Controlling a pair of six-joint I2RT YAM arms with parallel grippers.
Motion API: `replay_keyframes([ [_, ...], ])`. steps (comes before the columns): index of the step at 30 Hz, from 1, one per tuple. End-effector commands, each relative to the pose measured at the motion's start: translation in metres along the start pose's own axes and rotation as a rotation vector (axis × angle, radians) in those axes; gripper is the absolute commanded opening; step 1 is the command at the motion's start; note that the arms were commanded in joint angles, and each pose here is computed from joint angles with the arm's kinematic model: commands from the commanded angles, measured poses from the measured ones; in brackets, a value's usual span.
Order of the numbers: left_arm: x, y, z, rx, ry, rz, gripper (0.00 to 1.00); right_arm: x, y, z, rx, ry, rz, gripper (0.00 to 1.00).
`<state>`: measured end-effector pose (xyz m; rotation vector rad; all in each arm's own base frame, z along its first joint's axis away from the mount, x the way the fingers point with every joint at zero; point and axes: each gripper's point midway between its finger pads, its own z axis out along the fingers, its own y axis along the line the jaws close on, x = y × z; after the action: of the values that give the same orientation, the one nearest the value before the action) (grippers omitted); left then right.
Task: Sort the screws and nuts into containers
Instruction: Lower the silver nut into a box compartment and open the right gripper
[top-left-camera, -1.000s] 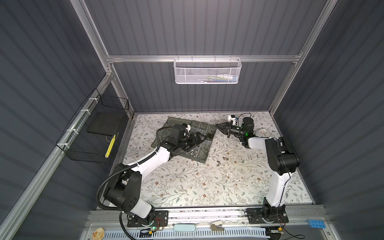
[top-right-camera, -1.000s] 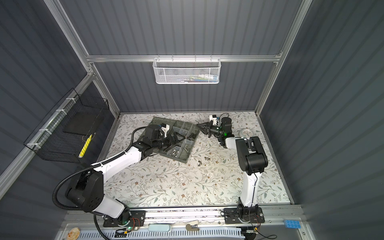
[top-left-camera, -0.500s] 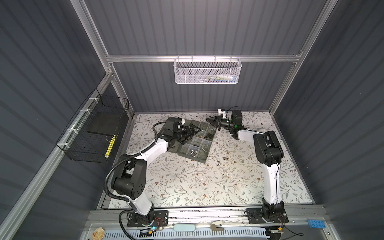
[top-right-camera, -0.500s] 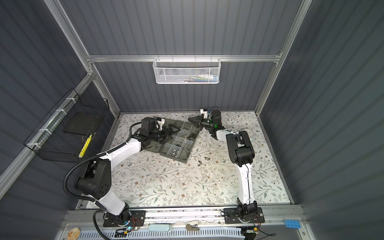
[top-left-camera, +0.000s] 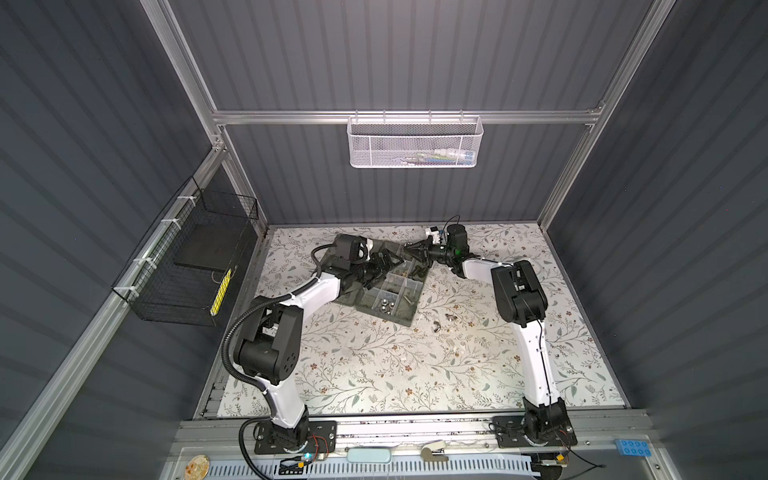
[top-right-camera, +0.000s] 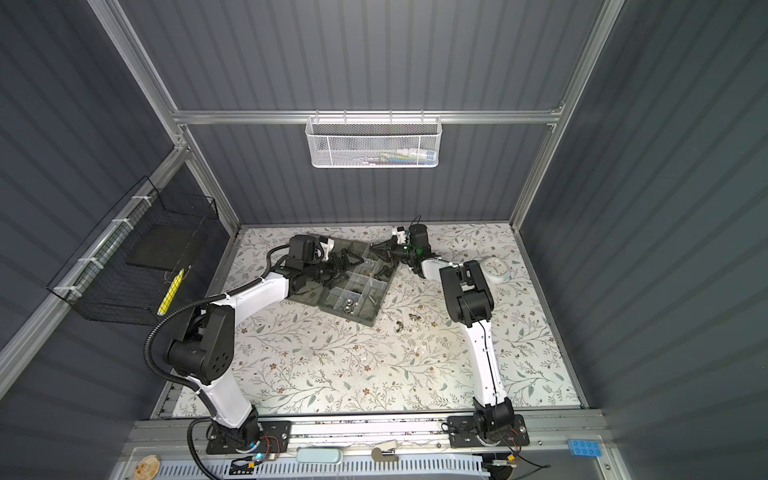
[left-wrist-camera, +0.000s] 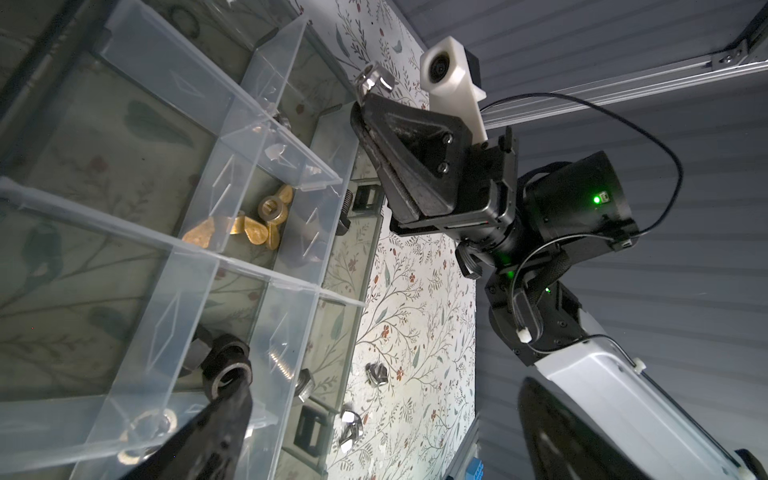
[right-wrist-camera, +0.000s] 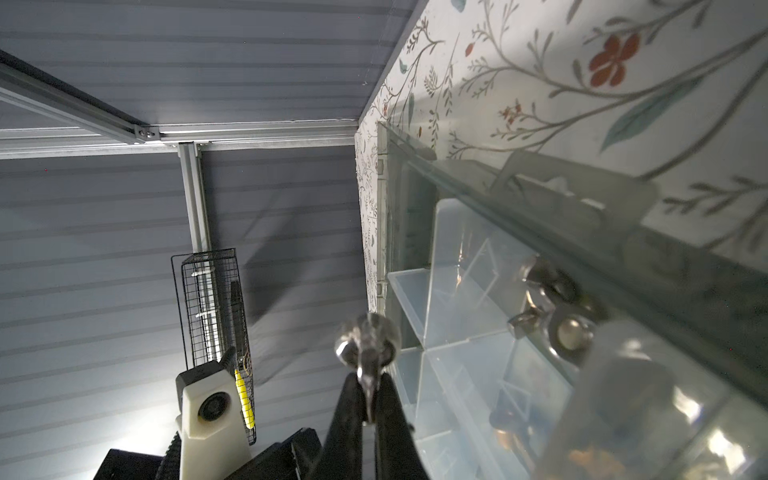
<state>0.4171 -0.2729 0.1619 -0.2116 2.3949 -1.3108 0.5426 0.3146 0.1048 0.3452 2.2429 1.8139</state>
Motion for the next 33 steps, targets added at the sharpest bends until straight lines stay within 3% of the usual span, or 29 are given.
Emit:
replay_keyframes([
  [1,-0.008,-0.007,0.0,0.013,-0.001,0.038,1.0,-0.007,-0.011,0.005,0.023,-0.017,-0.011,0.0],
  [15,-0.01,-0.008,0.002,0.015,-0.002,0.034,1.0,-0.005,-0.04,0.008,0.081,-0.027,0.025,0.03],
  [33,-0.002,-0.005,-0.005,0.005,-0.003,0.033,1.0,-0.005,-0.038,0.005,0.108,-0.031,0.014,0.14],
])
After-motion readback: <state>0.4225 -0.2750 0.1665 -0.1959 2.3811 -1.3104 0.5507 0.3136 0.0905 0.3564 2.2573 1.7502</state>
